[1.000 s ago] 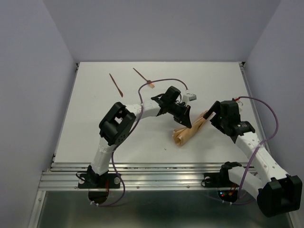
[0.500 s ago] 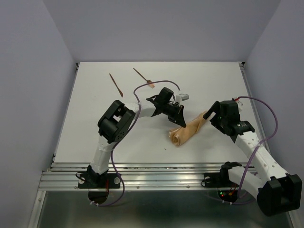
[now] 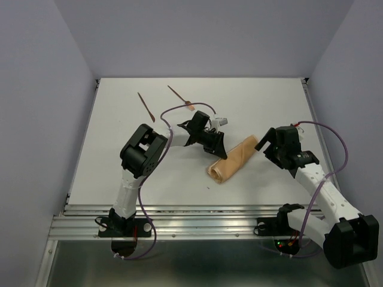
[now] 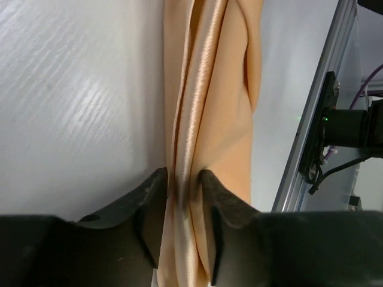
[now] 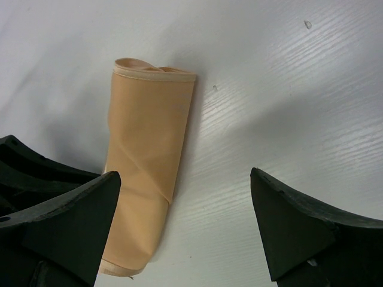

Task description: Fold the napkin into a case and place the utensils inside

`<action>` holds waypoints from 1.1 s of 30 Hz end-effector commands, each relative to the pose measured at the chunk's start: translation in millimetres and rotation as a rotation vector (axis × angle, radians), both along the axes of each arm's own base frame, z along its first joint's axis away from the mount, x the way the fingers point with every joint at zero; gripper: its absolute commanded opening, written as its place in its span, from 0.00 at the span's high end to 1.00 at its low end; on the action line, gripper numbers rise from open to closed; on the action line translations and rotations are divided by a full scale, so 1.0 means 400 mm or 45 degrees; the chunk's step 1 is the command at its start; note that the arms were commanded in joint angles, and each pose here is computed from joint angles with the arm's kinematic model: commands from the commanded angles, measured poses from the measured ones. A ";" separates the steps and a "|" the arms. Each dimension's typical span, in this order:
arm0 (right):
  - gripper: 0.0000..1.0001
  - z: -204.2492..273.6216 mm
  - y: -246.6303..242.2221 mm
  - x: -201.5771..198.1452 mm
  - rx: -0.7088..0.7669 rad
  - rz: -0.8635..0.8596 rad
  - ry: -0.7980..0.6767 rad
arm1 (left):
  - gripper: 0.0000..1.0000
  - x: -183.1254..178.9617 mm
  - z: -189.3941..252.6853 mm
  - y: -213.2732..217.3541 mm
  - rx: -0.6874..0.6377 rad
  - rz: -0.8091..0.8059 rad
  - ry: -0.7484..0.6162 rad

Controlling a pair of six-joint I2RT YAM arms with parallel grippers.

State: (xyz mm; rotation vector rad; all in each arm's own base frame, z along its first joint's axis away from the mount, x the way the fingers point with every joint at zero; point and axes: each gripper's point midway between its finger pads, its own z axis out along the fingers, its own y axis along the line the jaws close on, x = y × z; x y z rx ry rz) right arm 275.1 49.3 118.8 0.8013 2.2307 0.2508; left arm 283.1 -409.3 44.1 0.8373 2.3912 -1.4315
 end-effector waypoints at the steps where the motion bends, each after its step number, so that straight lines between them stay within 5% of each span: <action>1: 0.06 0.030 0.001 0.029 0.000 0.012 -0.059 | 0.57 0.022 0.047 0.015 -0.028 0.030 -0.067; 5: 0.08 0.019 0.016 0.038 0.019 0.051 -0.059 | 0.40 0.041 0.068 0.037 -0.007 0.071 -0.092; 6: 0.10 0.014 0.029 0.044 0.030 0.092 -0.056 | 0.27 0.041 0.088 0.043 -0.003 0.080 -0.101; 9: 0.16 0.002 0.047 0.052 0.042 0.147 -0.031 | 0.23 0.052 0.134 0.052 0.005 0.108 -0.168; 16: 0.67 -0.005 0.104 0.101 0.117 0.272 -0.036 | 0.24 0.077 0.213 0.105 0.102 0.290 -0.268; 18: 0.71 -0.006 0.125 0.123 0.145 0.316 -0.030 | 0.29 0.038 0.211 0.105 0.091 0.267 -0.220; 21: 0.73 -0.010 0.149 0.155 0.179 0.357 -0.032 | 0.61 -0.025 0.191 0.101 0.088 0.226 -0.165; 22: 0.73 -0.014 0.154 0.161 0.187 0.362 -0.031 | 0.83 -0.040 0.195 0.093 0.055 0.205 -0.164; 24: 0.73 -0.024 0.164 0.185 0.199 0.375 -0.026 | 1.00 -0.081 0.180 0.091 0.043 0.188 -0.112; 33: 0.73 -0.078 0.156 0.275 0.139 0.321 0.046 | 1.00 -0.114 0.079 0.104 0.127 0.169 -0.076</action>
